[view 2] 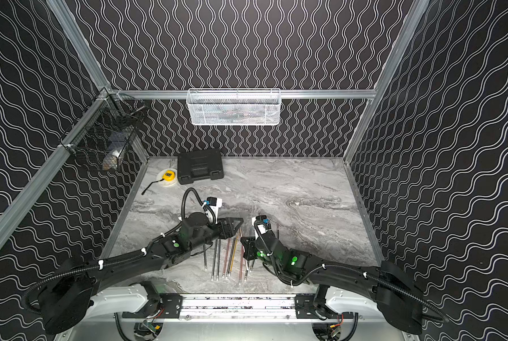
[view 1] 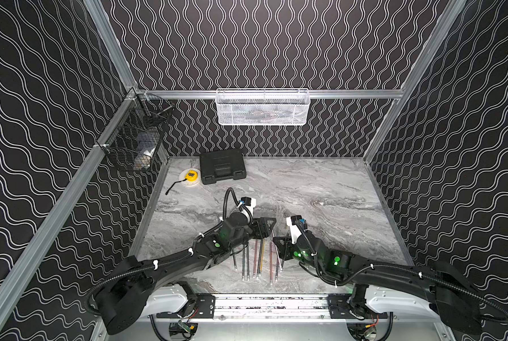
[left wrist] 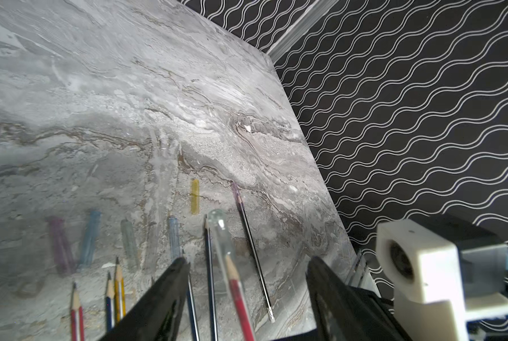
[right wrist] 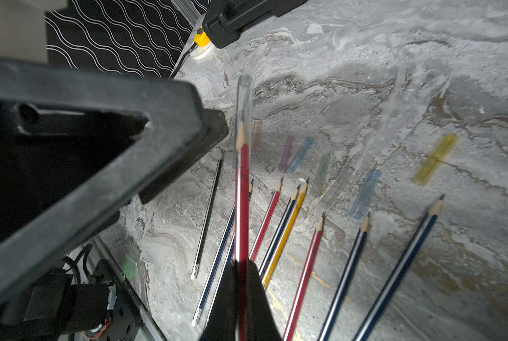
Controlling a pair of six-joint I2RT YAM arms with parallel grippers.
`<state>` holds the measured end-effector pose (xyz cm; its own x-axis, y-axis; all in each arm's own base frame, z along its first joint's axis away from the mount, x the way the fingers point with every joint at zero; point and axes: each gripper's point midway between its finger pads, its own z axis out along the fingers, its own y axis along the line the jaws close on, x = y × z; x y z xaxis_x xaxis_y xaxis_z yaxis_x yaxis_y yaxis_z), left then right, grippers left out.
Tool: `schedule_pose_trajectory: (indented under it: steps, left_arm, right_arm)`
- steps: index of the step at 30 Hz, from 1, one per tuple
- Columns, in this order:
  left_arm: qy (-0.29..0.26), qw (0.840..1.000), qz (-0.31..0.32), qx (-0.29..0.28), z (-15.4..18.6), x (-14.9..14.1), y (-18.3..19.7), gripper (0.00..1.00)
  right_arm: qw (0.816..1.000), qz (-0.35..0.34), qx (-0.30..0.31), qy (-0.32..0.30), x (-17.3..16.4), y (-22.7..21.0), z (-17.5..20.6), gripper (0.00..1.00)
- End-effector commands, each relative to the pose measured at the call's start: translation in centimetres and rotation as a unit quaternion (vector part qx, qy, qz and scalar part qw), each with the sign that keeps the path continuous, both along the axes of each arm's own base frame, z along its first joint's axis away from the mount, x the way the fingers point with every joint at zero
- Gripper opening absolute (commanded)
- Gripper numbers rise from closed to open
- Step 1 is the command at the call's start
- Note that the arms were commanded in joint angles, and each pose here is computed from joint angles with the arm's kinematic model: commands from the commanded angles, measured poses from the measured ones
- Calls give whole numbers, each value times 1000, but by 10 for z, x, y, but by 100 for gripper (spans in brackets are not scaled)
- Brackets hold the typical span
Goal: Remove the protective cover of the pencils
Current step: Pick up the pencil from the center of the board.
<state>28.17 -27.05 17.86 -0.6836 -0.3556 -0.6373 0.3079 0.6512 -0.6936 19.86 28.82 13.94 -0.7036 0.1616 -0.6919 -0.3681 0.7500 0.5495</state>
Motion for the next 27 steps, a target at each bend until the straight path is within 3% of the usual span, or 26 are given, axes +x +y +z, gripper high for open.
schedule_pose_trajectory:
  steps: [1, 17, 27]
  left_arm:
    - [0, 1000, 16, -6, 1, 3, 6, 68]
    - [5, 1000, -8, -10, -1, 5, -7, 50]
    - [4, 1000, -11, -12, 1, 6, -9, 27]
  right_arm:
    - [1000, -14, 10, -8, 4, -2, 6, 0]
    - [1000, 12, 19, -18, -3, 15, 13, 0]
    - [999, 20, 21, -26, -6, 19, 19, 0]
